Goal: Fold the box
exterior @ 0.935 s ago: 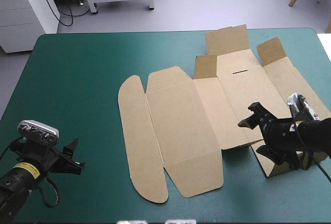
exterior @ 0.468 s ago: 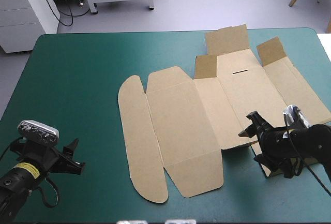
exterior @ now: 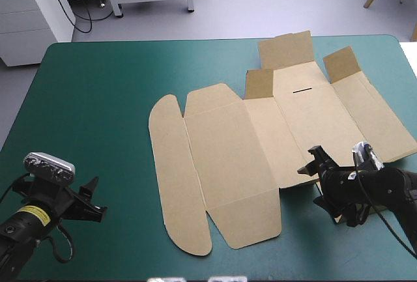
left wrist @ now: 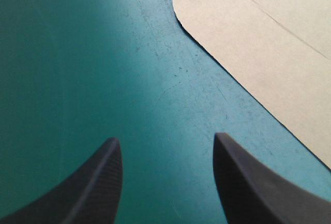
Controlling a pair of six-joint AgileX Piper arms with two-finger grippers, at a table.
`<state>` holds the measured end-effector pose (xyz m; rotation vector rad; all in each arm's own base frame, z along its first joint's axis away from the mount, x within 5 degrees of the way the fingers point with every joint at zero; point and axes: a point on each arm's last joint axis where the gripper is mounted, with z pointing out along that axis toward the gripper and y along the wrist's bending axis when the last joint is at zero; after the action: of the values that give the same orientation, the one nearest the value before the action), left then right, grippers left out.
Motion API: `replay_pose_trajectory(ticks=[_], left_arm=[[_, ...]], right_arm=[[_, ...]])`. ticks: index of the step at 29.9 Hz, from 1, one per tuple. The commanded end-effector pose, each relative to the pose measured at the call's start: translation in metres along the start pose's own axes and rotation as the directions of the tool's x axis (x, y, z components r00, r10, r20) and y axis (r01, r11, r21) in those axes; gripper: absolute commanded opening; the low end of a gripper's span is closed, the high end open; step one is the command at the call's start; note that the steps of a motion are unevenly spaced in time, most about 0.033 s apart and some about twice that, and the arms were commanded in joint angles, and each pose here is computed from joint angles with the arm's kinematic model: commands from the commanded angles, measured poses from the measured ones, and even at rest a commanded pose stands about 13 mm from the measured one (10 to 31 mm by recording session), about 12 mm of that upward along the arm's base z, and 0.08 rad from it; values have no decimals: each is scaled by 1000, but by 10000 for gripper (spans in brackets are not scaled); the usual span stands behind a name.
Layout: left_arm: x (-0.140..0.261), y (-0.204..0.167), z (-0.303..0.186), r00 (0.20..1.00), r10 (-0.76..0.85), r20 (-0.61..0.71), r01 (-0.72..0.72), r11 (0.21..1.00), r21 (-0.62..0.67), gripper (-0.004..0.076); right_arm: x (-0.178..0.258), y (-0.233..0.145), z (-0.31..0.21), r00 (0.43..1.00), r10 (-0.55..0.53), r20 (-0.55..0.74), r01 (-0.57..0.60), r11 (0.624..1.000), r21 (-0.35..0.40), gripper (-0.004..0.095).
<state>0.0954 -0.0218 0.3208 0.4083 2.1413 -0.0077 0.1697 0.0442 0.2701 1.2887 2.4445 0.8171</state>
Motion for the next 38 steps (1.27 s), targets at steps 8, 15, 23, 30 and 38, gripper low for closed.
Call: replay_pose_trajectory(ticks=[8, 15, 23, 30, 38], left_arm=[[-12, 2, -6, 998, 0, 61, 0, 1000, -5, 377], [-12, 2, -6, 998, 4, 61, -3, 1000, -8, 377], [-12, 2, -6, 998, 8, 60, -7, 1000, -13, 377], [-12, 3, -6, 998, 19, 59, -17, 1000, -24, 377], [-12, 3, -6, 998, 19, 59, -17, 1000, -24, 377]], right_arm=[[-10, 14, 18, 1000, -24, -10, 24, 999, -31, 576], [-10, 14, 18, 999, -51, -3, 50, 998, -38, 235], [-10, 14, 18, 993, -116, -1, 116, 993, -36, -19], [-13, 15, 17, 982, -187, 28, 188, 982, -37, -19], [-14, 21, 13, 959, -282, 43, 283, 958, -43, -18]])
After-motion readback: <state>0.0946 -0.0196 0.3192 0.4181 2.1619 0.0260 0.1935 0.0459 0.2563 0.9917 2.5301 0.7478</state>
